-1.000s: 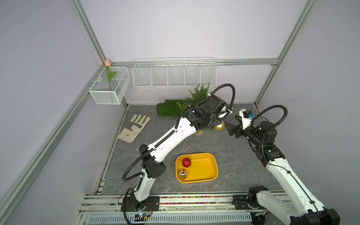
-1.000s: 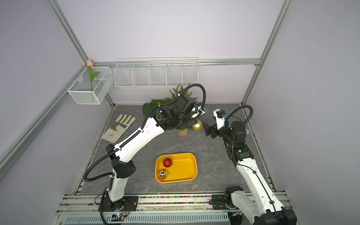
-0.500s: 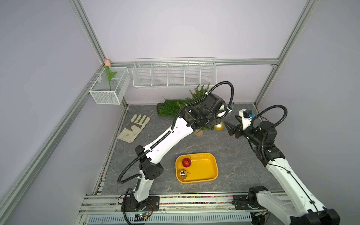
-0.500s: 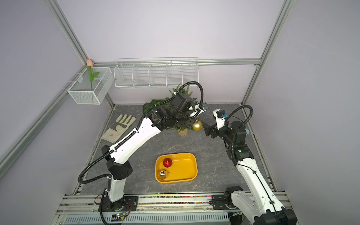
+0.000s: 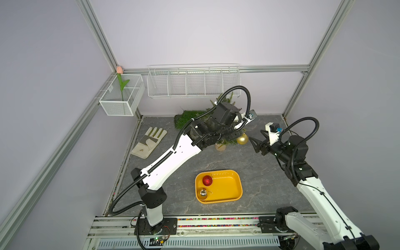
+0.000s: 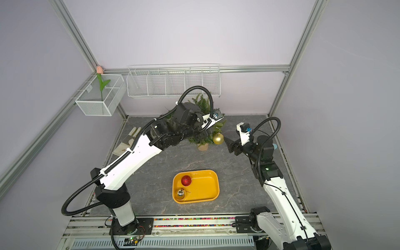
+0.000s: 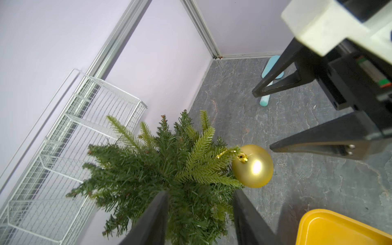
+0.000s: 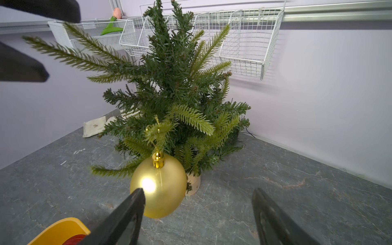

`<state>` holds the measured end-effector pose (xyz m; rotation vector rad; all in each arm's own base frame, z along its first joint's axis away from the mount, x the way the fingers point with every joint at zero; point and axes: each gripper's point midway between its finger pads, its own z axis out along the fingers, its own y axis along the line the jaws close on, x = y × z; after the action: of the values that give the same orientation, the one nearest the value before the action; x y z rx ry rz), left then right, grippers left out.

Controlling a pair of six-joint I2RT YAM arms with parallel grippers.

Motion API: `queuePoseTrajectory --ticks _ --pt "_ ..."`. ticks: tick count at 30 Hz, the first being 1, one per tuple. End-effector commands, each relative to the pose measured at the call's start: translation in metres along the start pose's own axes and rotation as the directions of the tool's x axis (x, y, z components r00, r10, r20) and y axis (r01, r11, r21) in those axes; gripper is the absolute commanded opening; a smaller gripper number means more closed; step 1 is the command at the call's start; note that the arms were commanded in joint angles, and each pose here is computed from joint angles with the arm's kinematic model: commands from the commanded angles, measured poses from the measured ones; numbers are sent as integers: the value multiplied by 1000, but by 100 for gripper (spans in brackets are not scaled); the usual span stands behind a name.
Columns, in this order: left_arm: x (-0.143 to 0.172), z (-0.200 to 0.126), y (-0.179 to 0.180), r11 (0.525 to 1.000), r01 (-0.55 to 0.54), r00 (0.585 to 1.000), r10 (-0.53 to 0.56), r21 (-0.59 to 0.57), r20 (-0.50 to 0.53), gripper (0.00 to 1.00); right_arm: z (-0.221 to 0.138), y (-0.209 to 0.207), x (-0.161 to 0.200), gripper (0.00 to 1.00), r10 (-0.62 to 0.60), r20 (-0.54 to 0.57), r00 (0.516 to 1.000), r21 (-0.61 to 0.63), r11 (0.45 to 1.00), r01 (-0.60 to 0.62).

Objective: Decorate the small christmas tree with ornaments
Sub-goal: Hang an ornament on the christmas tree, then pick up an ornament from the container.

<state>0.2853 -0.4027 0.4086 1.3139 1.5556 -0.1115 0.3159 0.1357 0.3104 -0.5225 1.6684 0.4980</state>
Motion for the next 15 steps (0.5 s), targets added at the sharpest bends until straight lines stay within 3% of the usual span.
queuePoseTrajectory --ticks 1,6,10,15 --pt "-17 -33 19 993 106 988 -99 -56 115 56 -11 28 -6 81 -39 -9 999 -79 996 39" --pt "-3 -66 30 967 227 966 -208 -114 155 59 -22 78 8 80 -105 -70 992 -234 968 86" --pt "25 -85 36 931 314 945 -289 -184 151 61 -24 128 37 78 -160 -159 974 -408 909 83" --pt "74 -98 31 877 411 912 -398 -249 102 61 -13 166 77 78 -193 -289 938 -457 889 42"
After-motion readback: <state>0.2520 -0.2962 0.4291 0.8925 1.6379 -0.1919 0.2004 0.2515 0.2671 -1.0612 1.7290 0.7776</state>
